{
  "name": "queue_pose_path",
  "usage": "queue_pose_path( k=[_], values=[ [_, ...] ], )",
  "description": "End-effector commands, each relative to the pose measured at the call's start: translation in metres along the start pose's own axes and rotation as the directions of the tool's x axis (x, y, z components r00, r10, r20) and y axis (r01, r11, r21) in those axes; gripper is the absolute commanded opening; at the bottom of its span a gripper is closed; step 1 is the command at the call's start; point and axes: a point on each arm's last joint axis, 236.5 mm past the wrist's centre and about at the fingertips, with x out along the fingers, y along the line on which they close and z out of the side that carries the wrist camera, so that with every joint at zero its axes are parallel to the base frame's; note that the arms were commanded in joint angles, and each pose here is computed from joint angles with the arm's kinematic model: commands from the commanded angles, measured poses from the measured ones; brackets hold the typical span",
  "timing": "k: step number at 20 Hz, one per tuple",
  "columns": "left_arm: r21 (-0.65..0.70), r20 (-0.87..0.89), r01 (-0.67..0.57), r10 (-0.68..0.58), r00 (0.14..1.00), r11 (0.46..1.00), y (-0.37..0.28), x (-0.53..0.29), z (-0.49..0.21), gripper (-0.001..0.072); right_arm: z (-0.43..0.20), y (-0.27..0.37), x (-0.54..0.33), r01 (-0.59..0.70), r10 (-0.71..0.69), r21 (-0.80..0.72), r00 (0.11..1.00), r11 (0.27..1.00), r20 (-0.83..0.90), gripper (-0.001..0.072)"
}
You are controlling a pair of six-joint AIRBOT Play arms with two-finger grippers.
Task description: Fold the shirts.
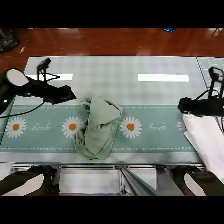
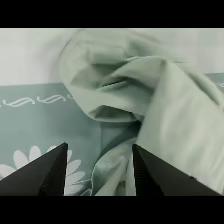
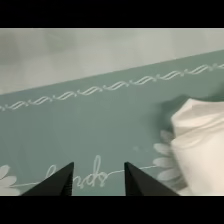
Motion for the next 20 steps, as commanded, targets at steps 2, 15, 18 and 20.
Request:
queue_pose_path(
  k=[2,15,18,20],
  values=[
    [-0.213,-0.116,0.139,-0.167,0.979,0.967,0.001,0.066,-0.003,0.0499,-0.033,0.038,0.016,-0.183,0.188,0.058,0.978,0.981,-0.092,0.0372],
    [-0.206,-0.179,0.155,-0.193,0.965,0.966,0.004,0.108,0.01,0.004,-0.07,0.104,0.034,-0.366,0.359,0.025,0.895,0.93,-0.263,0.0372],
    [-0.13,-0.19,0.183,-0.206,0.96,0.974,-0.009,0.103,0.014,0.0033,-0.106,0.141,0.046,-0.397,0.353,-0.052,0.863,0.916,-0.363,0.0372],
    [-0.124,-0.197,0.189,-0.21,0.958,0.974,-0.011,0.1,0.014,0.0033,-0.129,0.165,0.048,-0.419,0.35,-0.096,0.847,0.903,-0.4,0.0372]
  ],
)
